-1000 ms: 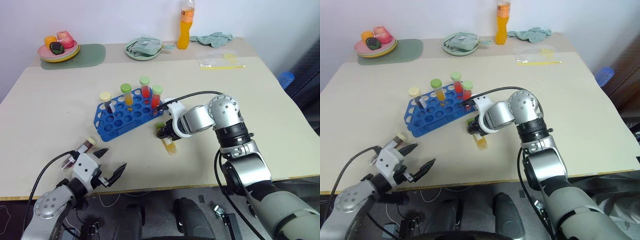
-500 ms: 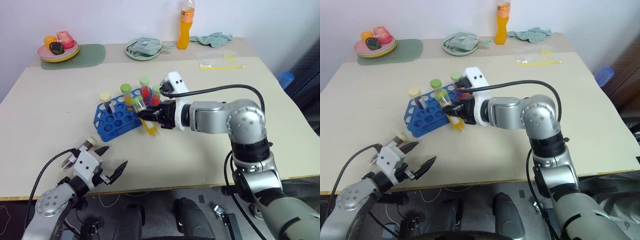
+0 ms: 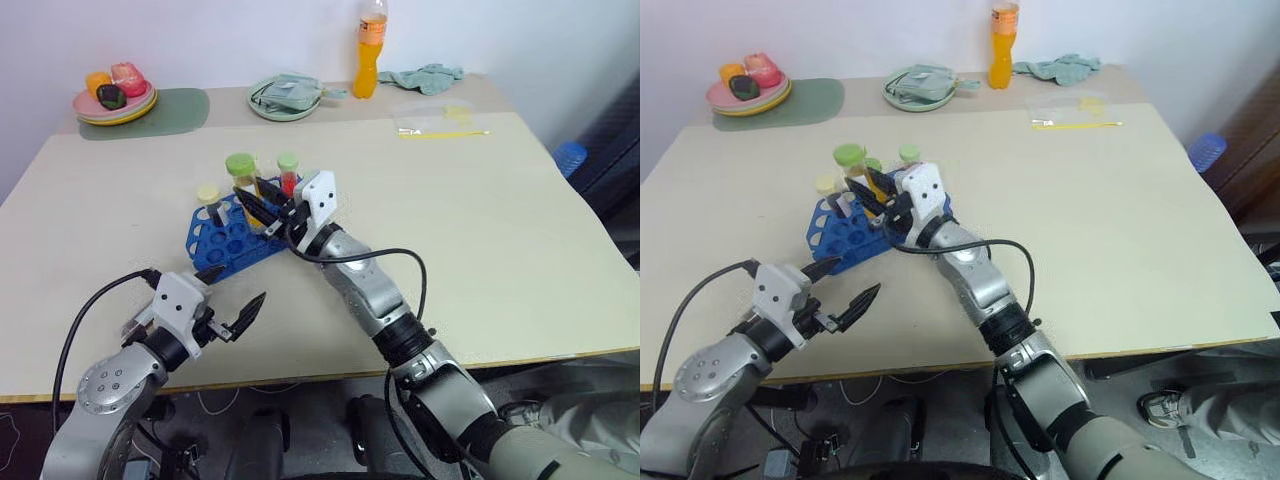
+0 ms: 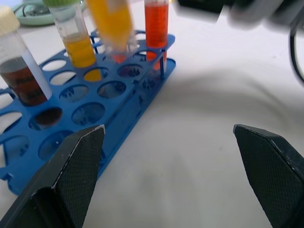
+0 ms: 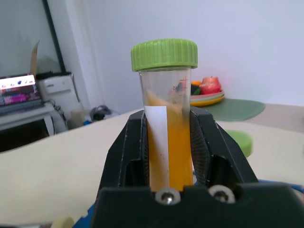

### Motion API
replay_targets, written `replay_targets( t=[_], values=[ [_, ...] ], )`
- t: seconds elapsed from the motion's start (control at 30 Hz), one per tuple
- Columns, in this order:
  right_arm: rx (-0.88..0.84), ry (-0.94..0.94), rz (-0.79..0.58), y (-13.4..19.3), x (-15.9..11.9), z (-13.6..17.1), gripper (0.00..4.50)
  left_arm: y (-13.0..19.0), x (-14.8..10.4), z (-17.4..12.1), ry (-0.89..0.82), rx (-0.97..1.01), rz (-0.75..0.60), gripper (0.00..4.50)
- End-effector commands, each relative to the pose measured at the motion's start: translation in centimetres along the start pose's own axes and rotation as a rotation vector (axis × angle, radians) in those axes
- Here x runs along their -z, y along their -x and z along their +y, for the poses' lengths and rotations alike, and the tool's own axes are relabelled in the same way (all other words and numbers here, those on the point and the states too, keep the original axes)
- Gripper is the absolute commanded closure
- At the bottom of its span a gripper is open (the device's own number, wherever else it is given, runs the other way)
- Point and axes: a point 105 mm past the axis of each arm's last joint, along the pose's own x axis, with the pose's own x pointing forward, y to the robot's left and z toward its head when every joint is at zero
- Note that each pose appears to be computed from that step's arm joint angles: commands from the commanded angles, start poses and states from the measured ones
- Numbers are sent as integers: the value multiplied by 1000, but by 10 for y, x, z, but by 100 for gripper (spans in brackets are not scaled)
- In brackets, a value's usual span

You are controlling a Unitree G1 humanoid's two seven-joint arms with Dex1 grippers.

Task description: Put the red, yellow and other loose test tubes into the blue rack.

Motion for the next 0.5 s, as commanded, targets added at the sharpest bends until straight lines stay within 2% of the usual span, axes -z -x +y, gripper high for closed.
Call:
replay_targets(
  t=[0.03,0.27,0.5],
  values=[
    [0,41,-57,-9,-13,0,378,4,-14,1,-25,-19,-34,0],
    [86,66,-14,-6,2,-20,378,2,-19,-1,-22,-25,-34,0],
    [100,65,14,-4,12,-24,378,1,-21,1,-24,-25,-33,0]
  ],
)
